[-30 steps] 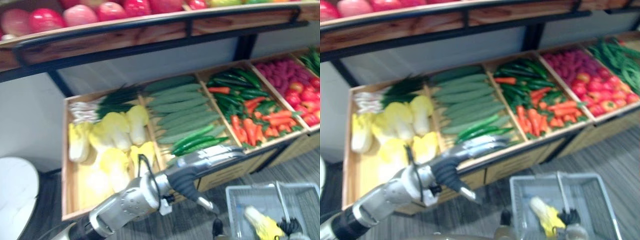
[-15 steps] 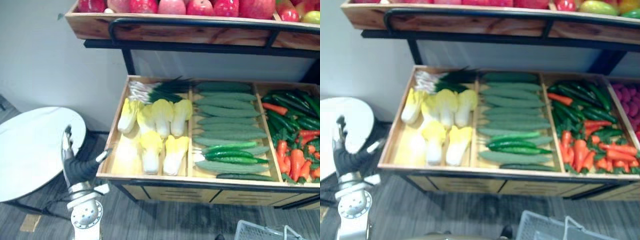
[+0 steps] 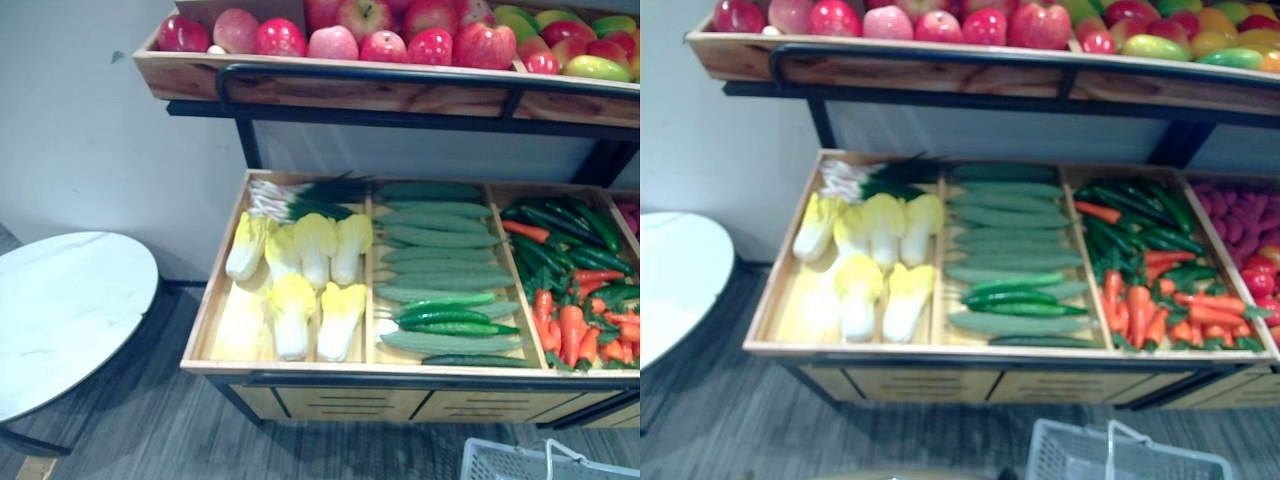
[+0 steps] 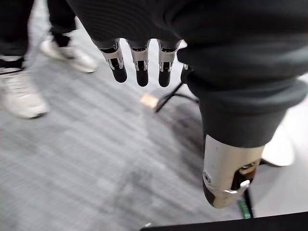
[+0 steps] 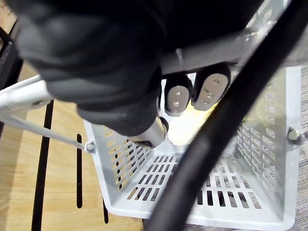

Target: Pick vegetable in the basket

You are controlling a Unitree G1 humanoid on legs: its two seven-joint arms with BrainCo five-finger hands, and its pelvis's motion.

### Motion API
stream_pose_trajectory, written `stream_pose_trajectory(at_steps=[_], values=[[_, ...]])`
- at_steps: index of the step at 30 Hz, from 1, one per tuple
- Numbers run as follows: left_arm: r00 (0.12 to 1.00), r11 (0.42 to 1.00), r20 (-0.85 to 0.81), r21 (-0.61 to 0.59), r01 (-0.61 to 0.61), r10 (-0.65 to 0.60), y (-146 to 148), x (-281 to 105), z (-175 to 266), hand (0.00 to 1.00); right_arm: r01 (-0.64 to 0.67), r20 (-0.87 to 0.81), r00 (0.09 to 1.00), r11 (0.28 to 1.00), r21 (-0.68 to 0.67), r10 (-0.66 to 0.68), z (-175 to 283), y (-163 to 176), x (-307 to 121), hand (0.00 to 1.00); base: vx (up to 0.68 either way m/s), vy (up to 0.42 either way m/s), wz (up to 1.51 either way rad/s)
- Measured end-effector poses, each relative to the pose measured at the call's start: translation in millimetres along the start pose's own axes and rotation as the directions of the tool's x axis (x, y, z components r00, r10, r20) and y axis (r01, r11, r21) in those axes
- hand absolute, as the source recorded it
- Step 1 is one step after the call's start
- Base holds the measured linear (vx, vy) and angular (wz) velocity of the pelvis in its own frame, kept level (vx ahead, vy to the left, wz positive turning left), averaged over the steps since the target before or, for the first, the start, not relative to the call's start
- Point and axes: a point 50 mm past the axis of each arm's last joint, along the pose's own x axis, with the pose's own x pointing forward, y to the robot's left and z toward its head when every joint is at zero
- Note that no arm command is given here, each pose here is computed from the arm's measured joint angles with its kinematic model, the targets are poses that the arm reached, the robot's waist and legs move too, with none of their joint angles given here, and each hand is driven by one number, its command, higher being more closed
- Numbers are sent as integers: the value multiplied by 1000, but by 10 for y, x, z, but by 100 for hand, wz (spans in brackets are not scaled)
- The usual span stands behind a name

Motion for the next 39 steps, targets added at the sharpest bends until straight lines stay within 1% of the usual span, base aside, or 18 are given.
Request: stream_pose_trajectory(at_steps=[1,2,4,5,6,9,14,17,23,26,30,34,35,36,39], values=[[1000,1000,-20,8,18,-18,-22,-10,-47,0,1,-1,1000,1000,3,-1,-1,-2,1,100,42,-1,-25],[996,998,-68,31,61,-59,-63,-35,-157,0,-2,-6,1000,1000,2,2,5,11,6,100,44,2,-34],[989,992,-100,51,113,-107,-108,-59,-231,0,-7,-8,1000,1000,-2,7,34,28,20,100,48,-5,-34],[982,983,-111,75,165,-156,-171,-80,-253,0,-8,-5,1000,1000,-7,8,45,24,23,100,39,-11,-18],[971,970,-100,96,225,-216,-253,-99,-223,0,-11,-3,1000,1000,-16,11,51,22,25,100,32,-11,-10],[947,937,-65,144,320,-313,-418,-132,-121,0,-27,7,1000,998,-54,27,86,43,33,100,8,-9,-6],[914,890,-26,219,400,-404,-590,-187,-28,0,-55,2,998,993,-100,55,82,106,30,100,-15,-21,-12],[906,874,-25,254,415,-423,-618,-199,-27,0,-66,6,998,991,-120,67,87,134,27,100,-16,-24,-5],[896,857,-22,283,431,-444,-627,-195,-8,0,-94,12,995,985,-147,97,108,188,23,100,2,-4,-2],[894,854,-17,289,433,-448,-634,-193,9,0,-102,43,993,984,-145,110,227,220,41,100,-37,12,-27],[871,821,27,350,451,-490,-746,-204,169,0,-87,91,991,987,-133,100,307,174,46,100,-81,127,-35],[873,828,79,369,423,-481,-749,-139,378,0,-130,127,981,982,-138,147,341,351,-3,100,-222,177,-110],[872,826,81,372,423,-483,-757,-148,369,0,-147,168,971,978,-150,171,449,428,-14,100,-311,166,-159],[867,829,109,370,419,-486,-781,-145,460,0,-162,187,964,977,-139,187,532,499,-21,100,-371,163,-160],[860,821,106,375,430,-499,-787,-161,434,0,-160,135,975,981,-114,175,418,479,-11,100,-201,109,-113]])
